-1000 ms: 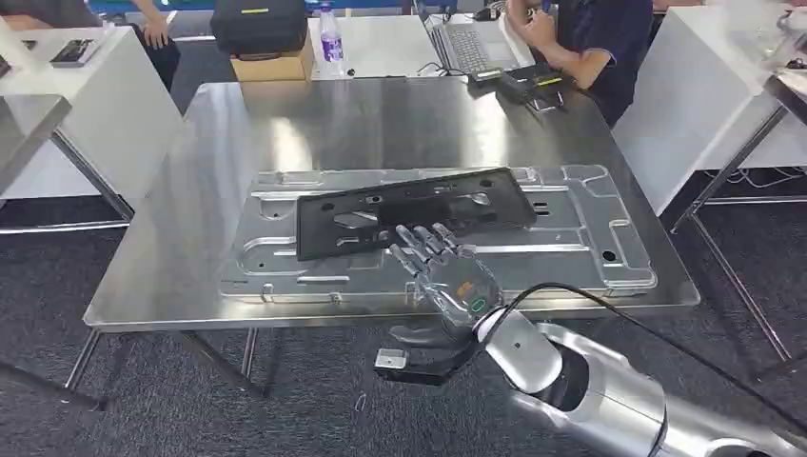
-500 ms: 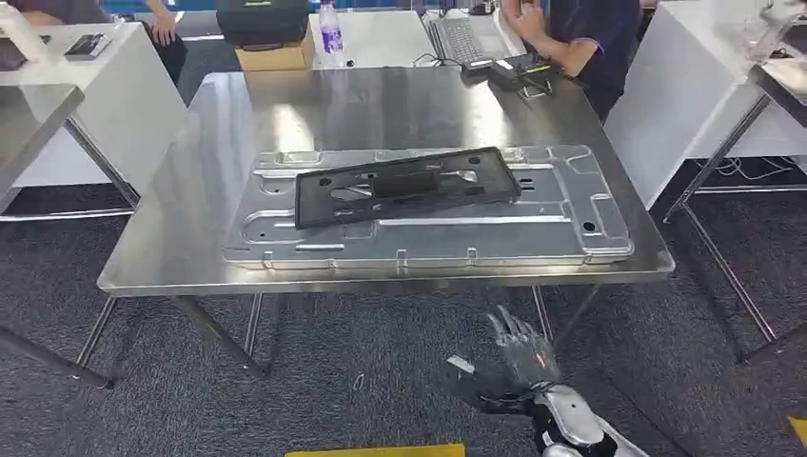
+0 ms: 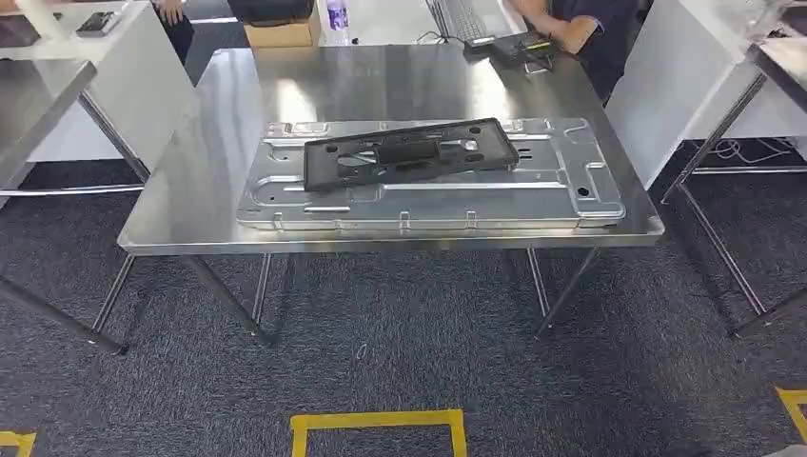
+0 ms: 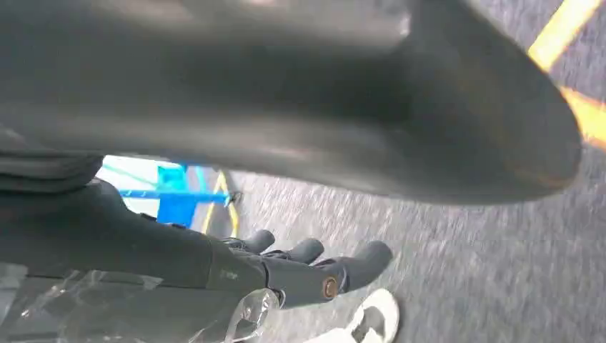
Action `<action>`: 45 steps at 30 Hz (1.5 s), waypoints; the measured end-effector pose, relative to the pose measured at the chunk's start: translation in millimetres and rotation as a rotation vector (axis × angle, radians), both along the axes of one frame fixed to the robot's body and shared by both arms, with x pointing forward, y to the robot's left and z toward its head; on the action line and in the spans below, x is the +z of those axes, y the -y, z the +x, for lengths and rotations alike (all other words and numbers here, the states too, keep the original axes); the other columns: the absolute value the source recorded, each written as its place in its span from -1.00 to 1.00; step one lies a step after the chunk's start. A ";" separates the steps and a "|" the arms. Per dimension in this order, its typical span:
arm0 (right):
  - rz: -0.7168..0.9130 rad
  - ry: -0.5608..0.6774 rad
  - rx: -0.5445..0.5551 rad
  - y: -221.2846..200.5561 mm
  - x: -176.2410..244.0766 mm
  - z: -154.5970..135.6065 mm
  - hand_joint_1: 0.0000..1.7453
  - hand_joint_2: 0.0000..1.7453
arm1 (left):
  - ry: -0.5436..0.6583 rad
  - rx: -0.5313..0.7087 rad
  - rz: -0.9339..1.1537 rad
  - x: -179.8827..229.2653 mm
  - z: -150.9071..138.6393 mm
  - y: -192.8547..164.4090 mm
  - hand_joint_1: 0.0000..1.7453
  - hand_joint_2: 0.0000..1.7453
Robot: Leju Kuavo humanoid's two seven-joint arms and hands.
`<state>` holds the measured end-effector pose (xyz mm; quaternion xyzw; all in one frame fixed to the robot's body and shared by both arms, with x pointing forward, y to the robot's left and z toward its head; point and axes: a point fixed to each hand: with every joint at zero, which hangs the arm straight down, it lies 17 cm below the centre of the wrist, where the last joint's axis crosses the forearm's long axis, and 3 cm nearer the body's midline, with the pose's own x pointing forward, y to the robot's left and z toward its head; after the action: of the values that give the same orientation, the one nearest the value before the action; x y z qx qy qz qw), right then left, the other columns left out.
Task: Take the parts from the cabinet and place them on the table.
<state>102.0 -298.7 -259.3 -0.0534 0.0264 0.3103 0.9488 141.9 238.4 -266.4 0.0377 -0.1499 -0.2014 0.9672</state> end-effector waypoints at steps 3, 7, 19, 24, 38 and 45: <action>0.004 0.014 -0.050 -6.0 -7.0 -10.8 -1.00 -1.00 | -0.001 -0.015 0.000 0.3 0.9 1.1 -1.00 -1.00; 0.005 0.029 -0.108 -9.7 -12.3 -19.7 -1.00 -1.00 | -0.006 -0.018 -0.003 0.7 2.5 0.8 -1.00 -1.00; -0.021 -0.040 -0.171 -15.8 -15.5 -43.8 -1.00 -1.00 | 0.019 0.004 -0.011 2.3 8.8 1.2 -1.00 -1.00; -0.036 -0.036 -0.163 -14.3 -16.6 -47.7 -1.00 -1.00 | 0.028 0.006 0.000 1.6 6.8 -1.1 -1.00 -1.00; -0.021 -0.033 -0.250 -24.5 -16.9 -46.9 -1.00 -1.00 | 0.043 -0.002 0.016 2.2 10.7 -6.6 -1.00 -1.00; -0.003 -0.036 -0.275 -34.9 -16.9 -48.2 -1.00 -1.00 | 0.051 0.001 0.036 2.0 12.0 -14.2 -1.00 -1.00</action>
<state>53.8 -263.8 -276.2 -0.0449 0.0509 0.1782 0.9816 153.9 252.6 -264.4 0.0602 -0.1708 -0.2026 0.9624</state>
